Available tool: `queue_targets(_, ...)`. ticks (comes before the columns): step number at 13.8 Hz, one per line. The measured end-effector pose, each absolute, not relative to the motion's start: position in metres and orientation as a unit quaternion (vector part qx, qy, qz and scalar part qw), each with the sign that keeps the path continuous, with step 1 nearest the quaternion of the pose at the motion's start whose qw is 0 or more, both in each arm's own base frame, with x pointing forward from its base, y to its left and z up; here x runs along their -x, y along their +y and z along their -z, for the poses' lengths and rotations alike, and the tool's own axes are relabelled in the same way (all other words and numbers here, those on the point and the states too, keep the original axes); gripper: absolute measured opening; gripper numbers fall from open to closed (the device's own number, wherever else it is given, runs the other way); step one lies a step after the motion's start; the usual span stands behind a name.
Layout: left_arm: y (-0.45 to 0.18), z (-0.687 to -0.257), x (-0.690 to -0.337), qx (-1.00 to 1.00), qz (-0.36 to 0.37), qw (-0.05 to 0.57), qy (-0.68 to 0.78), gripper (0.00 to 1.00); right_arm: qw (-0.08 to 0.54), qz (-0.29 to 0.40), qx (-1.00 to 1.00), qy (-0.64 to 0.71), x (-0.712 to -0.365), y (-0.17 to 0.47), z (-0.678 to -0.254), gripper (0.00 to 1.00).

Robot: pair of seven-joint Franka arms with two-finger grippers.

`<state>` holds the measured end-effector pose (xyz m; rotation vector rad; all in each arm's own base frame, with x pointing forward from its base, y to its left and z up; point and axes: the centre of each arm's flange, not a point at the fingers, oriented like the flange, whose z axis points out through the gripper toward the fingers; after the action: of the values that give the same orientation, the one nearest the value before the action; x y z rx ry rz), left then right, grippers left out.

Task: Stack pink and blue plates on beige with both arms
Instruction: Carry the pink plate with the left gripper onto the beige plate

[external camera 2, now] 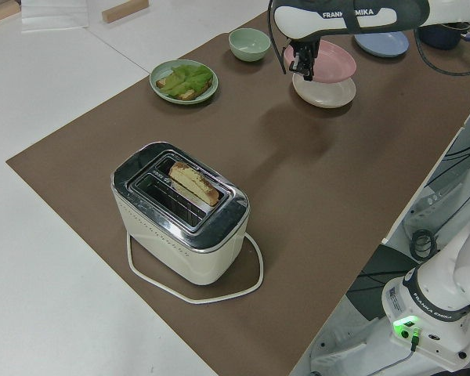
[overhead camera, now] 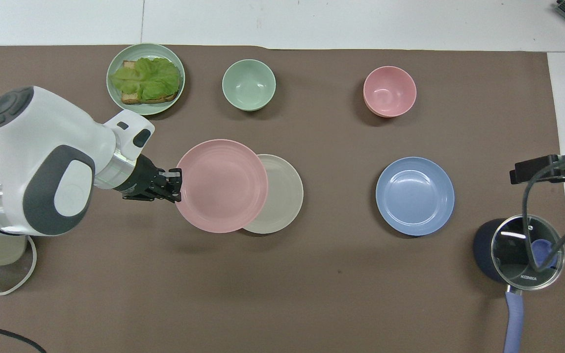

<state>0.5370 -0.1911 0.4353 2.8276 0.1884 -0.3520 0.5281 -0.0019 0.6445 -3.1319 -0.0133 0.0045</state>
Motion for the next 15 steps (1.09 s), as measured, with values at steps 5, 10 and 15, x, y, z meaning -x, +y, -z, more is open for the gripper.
queue_targets(5,-0.245,-0.397,-0.520,-0.980,0.102,0.156,0.072,0.05,0.005,-0.001,1.000,-0.004,-0.528,-0.002,-0.645,1.00)
queue_targets(10,-0.257,-0.357,-0.517,-0.981,0.091,0.154,0.079,0.05,0.005,-0.001,1.000,-0.004,-0.528,-0.002,-0.645,1.00)
queue_targets(15,-0.260,-0.342,-0.517,-0.981,0.091,0.152,0.081,0.05,0.005,-0.001,1.000,-0.004,-0.528,-0.002,-0.645,1.00)
